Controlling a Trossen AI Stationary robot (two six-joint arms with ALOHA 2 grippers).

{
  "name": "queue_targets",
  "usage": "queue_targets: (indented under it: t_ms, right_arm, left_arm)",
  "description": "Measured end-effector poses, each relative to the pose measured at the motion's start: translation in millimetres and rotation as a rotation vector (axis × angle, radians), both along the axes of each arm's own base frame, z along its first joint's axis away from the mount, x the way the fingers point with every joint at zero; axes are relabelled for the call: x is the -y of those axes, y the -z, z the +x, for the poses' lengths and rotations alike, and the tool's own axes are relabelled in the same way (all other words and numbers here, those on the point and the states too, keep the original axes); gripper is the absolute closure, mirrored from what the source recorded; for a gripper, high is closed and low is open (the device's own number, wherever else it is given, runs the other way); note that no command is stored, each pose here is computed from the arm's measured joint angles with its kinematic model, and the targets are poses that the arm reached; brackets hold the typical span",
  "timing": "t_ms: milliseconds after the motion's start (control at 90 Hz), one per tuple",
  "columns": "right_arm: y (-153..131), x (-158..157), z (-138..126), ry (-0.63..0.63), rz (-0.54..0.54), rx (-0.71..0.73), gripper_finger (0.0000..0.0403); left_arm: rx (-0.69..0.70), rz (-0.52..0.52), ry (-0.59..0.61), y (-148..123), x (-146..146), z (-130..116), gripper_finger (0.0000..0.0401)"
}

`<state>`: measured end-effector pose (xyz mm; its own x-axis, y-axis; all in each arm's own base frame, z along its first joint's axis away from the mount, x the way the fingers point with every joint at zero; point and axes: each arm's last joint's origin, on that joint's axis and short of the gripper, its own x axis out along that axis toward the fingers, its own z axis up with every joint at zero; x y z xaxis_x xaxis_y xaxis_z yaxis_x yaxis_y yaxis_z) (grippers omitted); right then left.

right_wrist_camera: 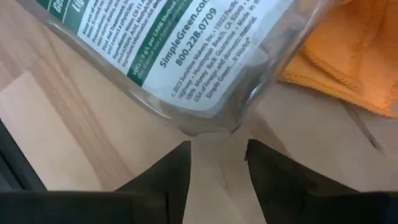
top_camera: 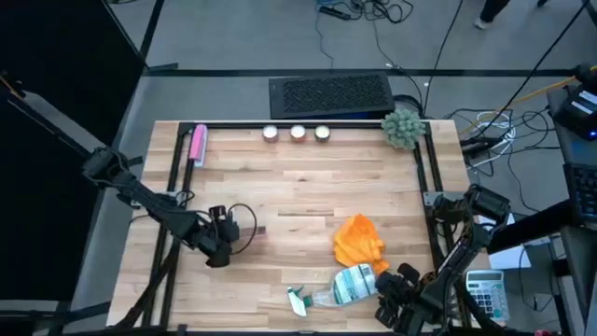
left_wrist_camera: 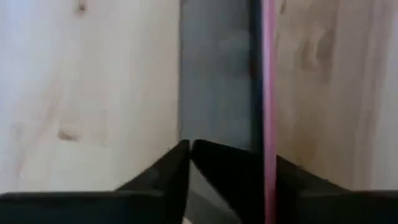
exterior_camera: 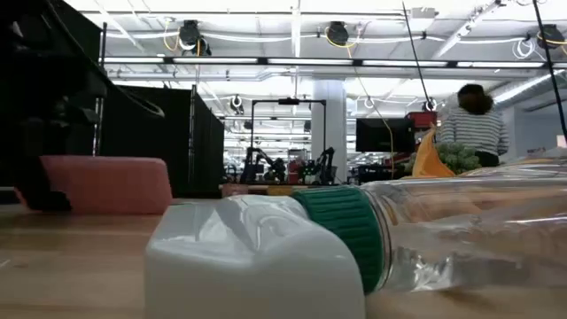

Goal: Apply microfiber cloth
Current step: Spray the back of the cellphone using the spray bottle

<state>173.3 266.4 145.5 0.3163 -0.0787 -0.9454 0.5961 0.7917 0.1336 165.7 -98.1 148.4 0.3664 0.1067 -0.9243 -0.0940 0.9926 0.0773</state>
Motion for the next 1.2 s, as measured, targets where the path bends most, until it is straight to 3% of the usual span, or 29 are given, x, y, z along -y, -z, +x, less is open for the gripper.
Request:
queue_targets:
  t_ms: [200, 389, 522, 656, 733, 911, 1067, 1200]
  right_arm:
    - [-0.8, 2.5, 3.9, 0.017, -0.033, 0.053, 0.0262]
    - [-3.6, 3.1, 6.4, 0.042, -0.017, 0.075, 0.0262]
    - [-27.1, 1.6, 6.2, 0.065, 0.049, 0.141, 0.0262]
    - [-53.8, 2.7, 2.0, 0.074, 0.058, 0.290, 0.0262]
    - [-55.4, 7.4, 0.0, 0.099, 0.020, 0.300, 0.0262]
    - [-38.7, 19.0, 0.5, 0.275, 0.043, 0.295, 0.0262]
    - [-13.7, 23.6, -3.9, 0.409, 0.170, 0.326, 0.0262]
    - [4.5, 26.3, -2.9, 0.432, 0.278, 0.440, 0.0262]
  left_arm:
    - [0.026, -0.052, 0.016, -11.8, 6.6, 7.5, 0.0181]
    - [0.102, -0.098, 0.068, -35.4, 21.4, 17.8, 0.0175]
    - [0.205, -0.184, 0.096, -44.9, 40.2, 24.4, 0.0175]
    - [0.255, -0.253, 0.102, -29.3, 62.2, 33.5, 0.0175]
    - [0.259, -0.275, 0.117, -12.9, 75.3, 40.8, 0.0175]
    - [0.239, -0.303, 0.149, 22.8, 96.5, 61.3, 0.0175]
    - [0.254, -0.238, 0.213, 31.0, 105.6, 82.0, 0.0175]
    - [0.317, -0.205, 0.269, 38.8, 111.4, 101.4, 0.0175]
